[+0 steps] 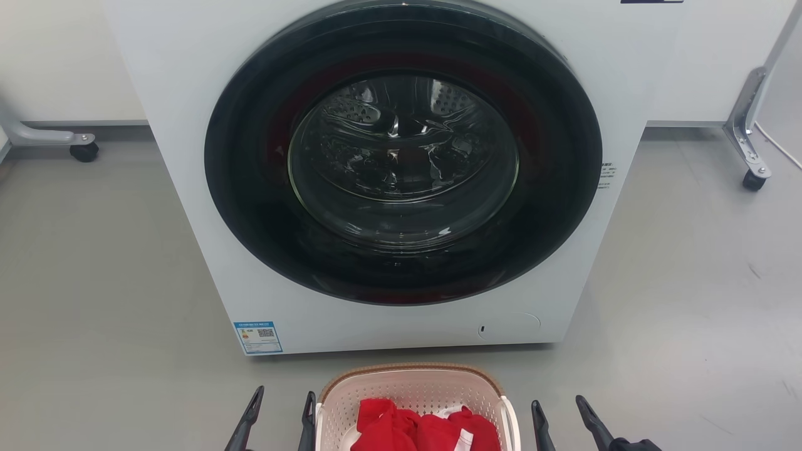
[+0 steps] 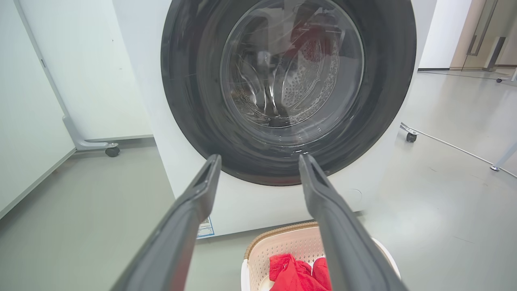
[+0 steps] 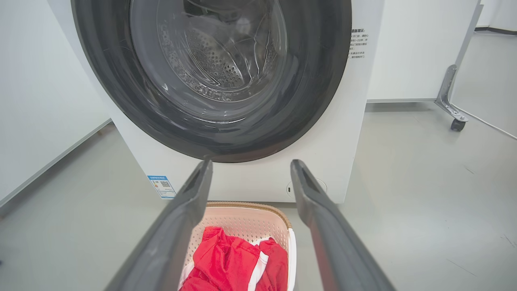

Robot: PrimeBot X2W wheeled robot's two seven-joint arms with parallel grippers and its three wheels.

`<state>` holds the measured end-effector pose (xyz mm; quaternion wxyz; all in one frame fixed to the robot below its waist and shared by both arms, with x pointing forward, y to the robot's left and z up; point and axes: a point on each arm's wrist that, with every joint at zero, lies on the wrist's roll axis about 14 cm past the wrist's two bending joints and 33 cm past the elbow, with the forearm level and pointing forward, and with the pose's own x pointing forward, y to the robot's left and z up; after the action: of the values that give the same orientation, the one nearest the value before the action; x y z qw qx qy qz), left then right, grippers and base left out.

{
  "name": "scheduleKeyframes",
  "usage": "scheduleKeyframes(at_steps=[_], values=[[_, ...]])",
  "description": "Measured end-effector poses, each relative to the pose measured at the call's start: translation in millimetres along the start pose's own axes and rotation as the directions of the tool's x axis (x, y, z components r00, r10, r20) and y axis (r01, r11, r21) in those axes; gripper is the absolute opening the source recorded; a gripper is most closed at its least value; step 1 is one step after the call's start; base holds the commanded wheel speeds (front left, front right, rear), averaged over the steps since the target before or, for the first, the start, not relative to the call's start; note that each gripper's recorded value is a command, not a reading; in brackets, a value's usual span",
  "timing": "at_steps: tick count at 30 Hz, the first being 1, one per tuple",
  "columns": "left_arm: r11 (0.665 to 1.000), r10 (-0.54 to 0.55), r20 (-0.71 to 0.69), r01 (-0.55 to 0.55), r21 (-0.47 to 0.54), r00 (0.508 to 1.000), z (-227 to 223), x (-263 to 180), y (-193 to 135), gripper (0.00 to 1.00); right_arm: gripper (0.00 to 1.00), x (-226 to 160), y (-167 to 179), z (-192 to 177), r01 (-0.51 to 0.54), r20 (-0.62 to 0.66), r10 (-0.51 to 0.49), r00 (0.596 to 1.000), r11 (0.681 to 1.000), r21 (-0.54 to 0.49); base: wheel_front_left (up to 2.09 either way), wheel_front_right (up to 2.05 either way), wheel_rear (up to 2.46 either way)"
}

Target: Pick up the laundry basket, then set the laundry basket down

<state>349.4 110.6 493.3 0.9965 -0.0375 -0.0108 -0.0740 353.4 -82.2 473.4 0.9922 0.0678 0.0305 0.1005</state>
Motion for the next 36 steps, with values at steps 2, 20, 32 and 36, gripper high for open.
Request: scheduleKeyframes(at_steps=[2,20,32,36], values=[[1.000,0.008,-0.006,-0.009,-0.007,1.000,-1.9,-1.5,2.1,1.00,1.00,0.3,-2.0,1.0,0.006,0.003,-0.006,1.000,1.000,0.001,0.00,0.00,0.00],[0.997,0.048,0.016,-0.047,-0.064,0.999,5.9,1.0,8.9,1.00,1.00,1.4,-15.1,13.9,0.048,0.044,-0.048,0.998,0.999,0.014,0.00,0.00,0.00],[0.997,0.051,0.019,-0.050,-0.064,0.998,6.9,1.4,9.7,1.00,1.00,-0.3,-17.8,13.2,0.058,0.043,-0.059,0.997,0.998,0.019,0.00,0.00,0.00],[0.997,0.052,0.020,-0.050,-0.063,0.998,6.9,1.6,9.8,1.00,1.00,-0.2,-18.3,13.7,0.060,0.044,-0.061,0.997,0.998,0.019,0.00,0.00,0.00]])
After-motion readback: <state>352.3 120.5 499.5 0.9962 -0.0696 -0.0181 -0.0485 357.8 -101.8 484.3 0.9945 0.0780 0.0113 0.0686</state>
